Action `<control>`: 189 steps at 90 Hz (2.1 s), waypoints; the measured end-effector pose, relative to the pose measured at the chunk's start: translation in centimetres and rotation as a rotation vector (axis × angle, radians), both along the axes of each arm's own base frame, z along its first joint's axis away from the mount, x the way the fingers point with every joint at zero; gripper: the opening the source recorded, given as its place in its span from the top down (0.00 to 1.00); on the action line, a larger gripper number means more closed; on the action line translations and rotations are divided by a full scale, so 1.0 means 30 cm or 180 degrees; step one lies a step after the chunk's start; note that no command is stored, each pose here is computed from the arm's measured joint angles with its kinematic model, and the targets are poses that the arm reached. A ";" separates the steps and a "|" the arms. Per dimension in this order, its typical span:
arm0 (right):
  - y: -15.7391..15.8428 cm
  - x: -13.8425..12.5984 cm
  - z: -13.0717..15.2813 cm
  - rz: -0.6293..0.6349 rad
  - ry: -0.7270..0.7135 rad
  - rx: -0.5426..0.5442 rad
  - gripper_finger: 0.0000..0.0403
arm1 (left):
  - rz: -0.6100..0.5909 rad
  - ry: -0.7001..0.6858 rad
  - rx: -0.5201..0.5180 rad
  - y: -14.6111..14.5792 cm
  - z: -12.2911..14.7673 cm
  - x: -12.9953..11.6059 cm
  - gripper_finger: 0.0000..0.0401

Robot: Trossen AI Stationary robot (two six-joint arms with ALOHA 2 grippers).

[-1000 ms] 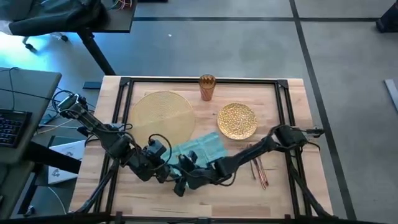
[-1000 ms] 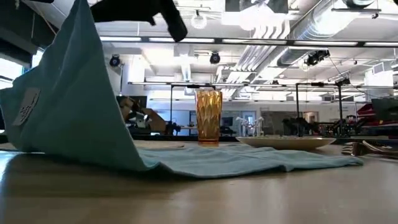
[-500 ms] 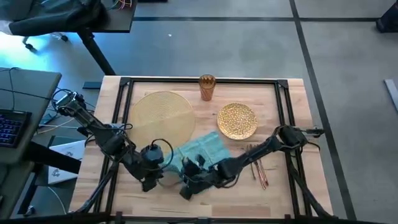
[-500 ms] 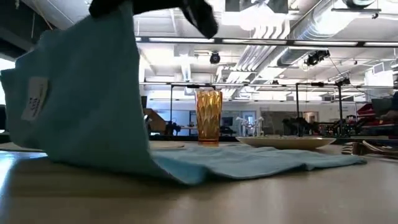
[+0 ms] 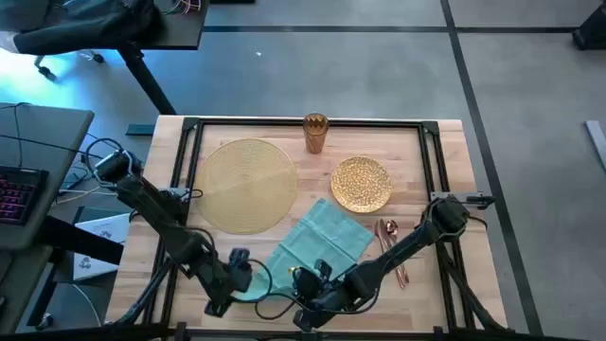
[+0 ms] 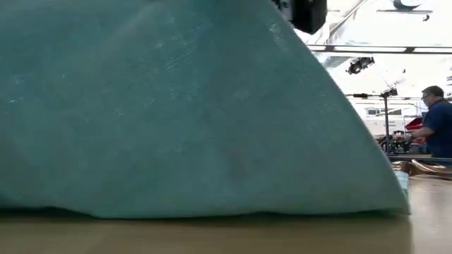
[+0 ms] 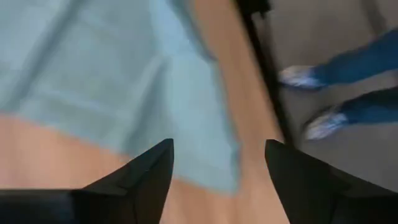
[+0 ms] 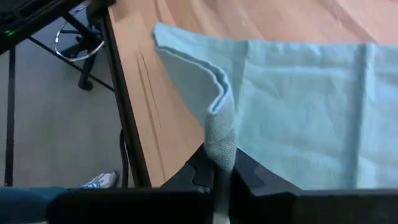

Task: Set table place
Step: Fold the blue table napkin

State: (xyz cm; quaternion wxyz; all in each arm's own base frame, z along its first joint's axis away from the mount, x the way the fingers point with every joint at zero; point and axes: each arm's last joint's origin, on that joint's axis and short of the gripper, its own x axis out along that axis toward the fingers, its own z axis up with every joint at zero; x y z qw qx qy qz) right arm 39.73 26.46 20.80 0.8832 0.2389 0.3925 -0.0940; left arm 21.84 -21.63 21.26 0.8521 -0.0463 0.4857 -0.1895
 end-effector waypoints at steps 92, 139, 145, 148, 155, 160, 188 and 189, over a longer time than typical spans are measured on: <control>0.023 -0.040 0.151 -0.0196 -0.0436 0.0528 1.00 | 0.0672 -0.0053 0.0753 -0.053 0.025 -0.059 1.00; -0.390 -0.045 0.533 -0.0116 -0.1143 -0.0250 1.00 | 0.2003 -0.1470 0.0729 0.191 0.560 -0.162 1.00; -0.448 -0.076 0.599 -0.0154 -0.1279 -0.0358 1.00 | 0.2178 -0.1668 0.0725 0.224 0.616 -0.167 1.00; -0.479 -0.088 0.625 -0.0179 -0.1331 -0.0418 1.00 | 0.2264 -0.1757 0.0768 0.242 0.639 -0.167 1.00; -0.557 -0.109 0.675 -0.0231 -0.1419 -0.0596 1.00 | 0.2482 -0.1945 0.0988 0.290 0.681 -0.156 1.00; -0.606 -0.117 0.695 -0.0229 -0.1426 -0.0789 1.00 | 0.2641 -0.2041 0.1170 0.330 0.708 -0.148 1.00; -0.872 -0.098 0.721 -0.0302 -0.1258 -0.1818 1.00 | 0.3179 -0.1835 0.2498 0.587 0.764 -0.102 1.00; -0.880 -0.097 0.722 -0.0306 -0.1261 -0.1855 1.00 | 0.3181 -0.1815 0.2542 0.595 0.765 -0.103 1.00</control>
